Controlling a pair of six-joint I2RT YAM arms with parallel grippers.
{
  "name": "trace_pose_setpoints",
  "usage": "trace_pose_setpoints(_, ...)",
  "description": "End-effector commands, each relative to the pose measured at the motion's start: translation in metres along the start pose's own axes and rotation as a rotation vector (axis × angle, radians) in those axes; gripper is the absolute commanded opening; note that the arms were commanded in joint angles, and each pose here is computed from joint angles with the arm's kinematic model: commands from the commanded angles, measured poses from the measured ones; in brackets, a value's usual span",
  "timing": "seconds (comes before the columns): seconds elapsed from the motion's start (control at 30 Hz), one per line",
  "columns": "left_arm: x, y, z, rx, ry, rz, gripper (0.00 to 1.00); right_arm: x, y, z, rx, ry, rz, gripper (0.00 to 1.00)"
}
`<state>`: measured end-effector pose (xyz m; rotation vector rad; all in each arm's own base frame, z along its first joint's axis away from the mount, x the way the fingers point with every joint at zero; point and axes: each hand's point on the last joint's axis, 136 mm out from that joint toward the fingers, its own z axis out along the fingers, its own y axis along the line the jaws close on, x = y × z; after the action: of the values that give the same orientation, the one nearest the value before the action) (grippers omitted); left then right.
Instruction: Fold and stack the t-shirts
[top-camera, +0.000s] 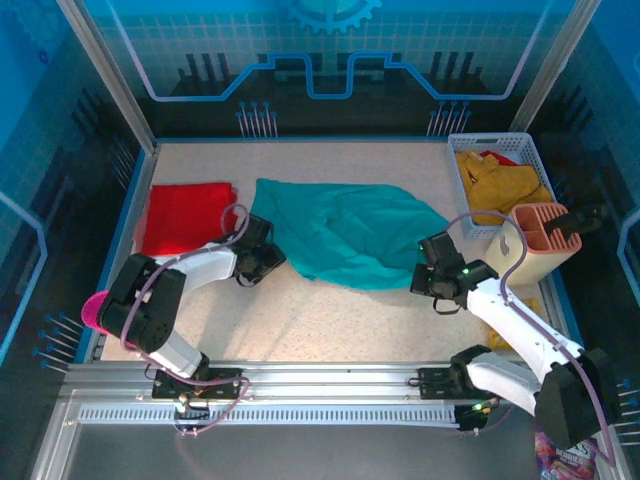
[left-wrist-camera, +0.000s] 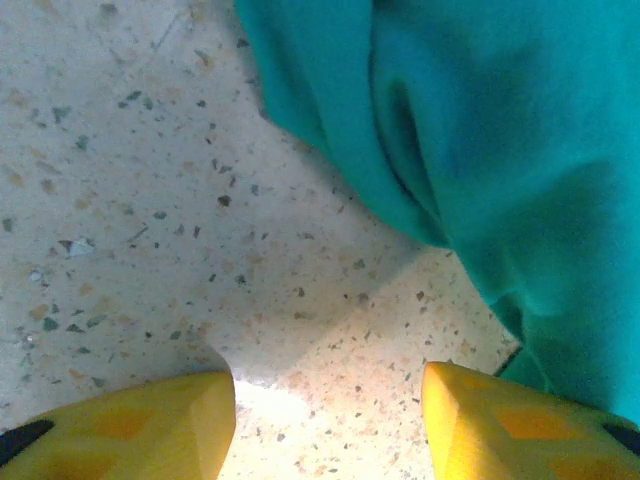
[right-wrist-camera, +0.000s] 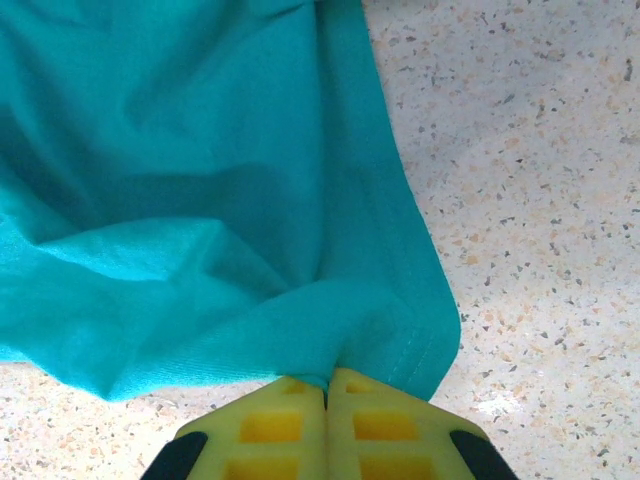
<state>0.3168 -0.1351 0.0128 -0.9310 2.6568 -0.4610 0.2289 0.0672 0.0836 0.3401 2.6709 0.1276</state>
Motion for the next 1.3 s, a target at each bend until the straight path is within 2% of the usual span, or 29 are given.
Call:
trace_pose_setpoints(0.0, 0.008, -0.092, 0.028, 0.258, 0.049, 0.064, 0.53, -0.008, -0.003, -0.008, -0.003, -0.019, 0.007, 0.00)
trace_pose_setpoints(0.13, -0.008, -0.140, 0.023, 0.278, 0.025, 0.117, 0.53, -0.012, -0.007, -0.008, -0.004, -0.029, 0.024, 0.00)
trace_pose_setpoints(0.3, -0.018, -0.185, 0.031, 0.320, 0.050, 0.136, 0.52, -0.019, -0.009, -0.010, -0.018, -0.040, 0.044, 0.00)
trace_pose_setpoints(0.47, -0.017, -0.216, 0.028, 0.383, 0.057, 0.142, 0.52, -0.018, -0.013, -0.009, -0.016, -0.039, 0.051, 0.00)
trace_pose_setpoints(0.57, -0.012, -0.224, 0.020, 0.360, 0.049, 0.197, 0.52, -0.014, -0.015, -0.006, -0.016, -0.027, 0.057, 0.00)
trace_pose_setpoints(0.73, -0.009, -0.207, 0.019, 0.273, 0.055, 0.256, 0.52, -0.014, -0.016, -0.007, -0.020, -0.030, 0.057, 0.00)
trace_pose_setpoints(0.9, -0.008, -0.170, -0.005, 0.219, -0.001, 0.291, 0.48, -0.018, -0.015, -0.009, -0.032, -0.033, 0.062, 0.00)
trace_pose_setpoints(1.13, 0.013, -0.133, -0.025, 0.315, -0.032, 0.353, 0.49, -0.020, -0.011, -0.009, -0.050, -0.031, 0.060, 0.00)
trace_pose_setpoints(1.27, 0.035, -0.113, -0.012, 0.315, 0.056, 0.345, 0.45, -0.019, -0.011, -0.010, -0.058, -0.034, 0.061, 0.00)
